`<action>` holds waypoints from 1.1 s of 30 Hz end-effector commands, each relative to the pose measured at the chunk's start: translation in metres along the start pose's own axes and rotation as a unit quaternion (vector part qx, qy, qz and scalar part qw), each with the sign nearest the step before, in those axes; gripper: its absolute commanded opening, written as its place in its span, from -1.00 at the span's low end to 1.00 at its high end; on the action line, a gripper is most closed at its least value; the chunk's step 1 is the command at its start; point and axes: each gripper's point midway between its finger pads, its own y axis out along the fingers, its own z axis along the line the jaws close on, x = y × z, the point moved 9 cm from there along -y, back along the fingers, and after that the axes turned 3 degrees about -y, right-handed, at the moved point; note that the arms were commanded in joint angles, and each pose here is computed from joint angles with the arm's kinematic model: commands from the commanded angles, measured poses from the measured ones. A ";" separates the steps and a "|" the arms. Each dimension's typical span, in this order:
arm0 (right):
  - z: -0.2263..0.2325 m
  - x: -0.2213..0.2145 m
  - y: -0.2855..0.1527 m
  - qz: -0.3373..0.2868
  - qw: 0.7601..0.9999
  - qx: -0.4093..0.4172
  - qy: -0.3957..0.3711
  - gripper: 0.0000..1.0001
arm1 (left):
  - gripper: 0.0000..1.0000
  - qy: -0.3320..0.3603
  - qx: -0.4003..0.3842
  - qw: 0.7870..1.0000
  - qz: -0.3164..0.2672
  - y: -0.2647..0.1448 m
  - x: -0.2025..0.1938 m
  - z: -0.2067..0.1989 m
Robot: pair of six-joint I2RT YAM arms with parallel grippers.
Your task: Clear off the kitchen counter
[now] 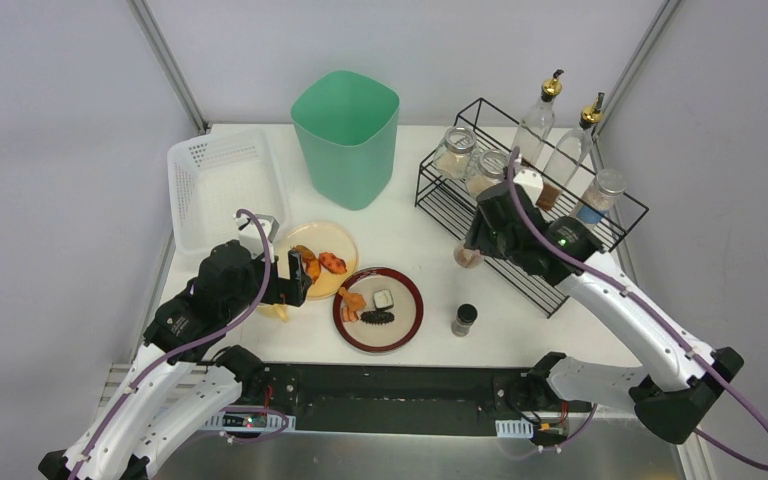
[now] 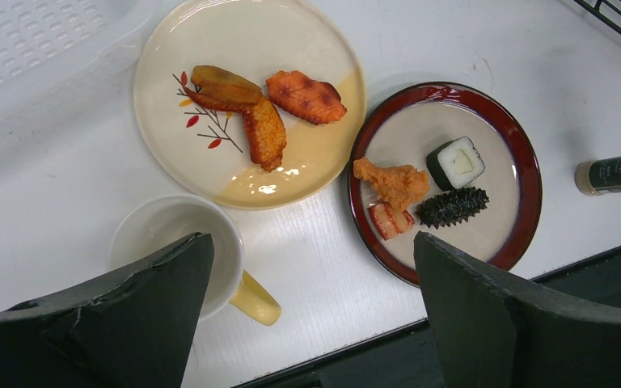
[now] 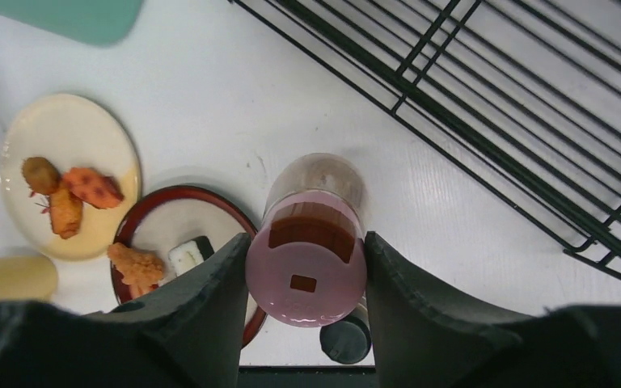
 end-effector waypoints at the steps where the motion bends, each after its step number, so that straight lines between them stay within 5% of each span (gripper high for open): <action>1: -0.014 0.025 -0.042 -0.038 0.999 -0.009 -0.024 -0.53 | 0.99 0.006 -0.005 1.000 -0.007 -0.002 0.005 -0.001; 15: -0.044 0.080 -0.043 -0.087 0.994 -0.071 -0.005 -0.47 | 1.00 0.006 -0.006 1.000 -0.008 -0.002 0.005 -0.001; 33: -0.056 0.124 0.003 -0.053 0.995 -0.061 0.063 -0.50 | 0.99 0.006 -0.004 1.000 -0.011 -0.003 0.005 -0.001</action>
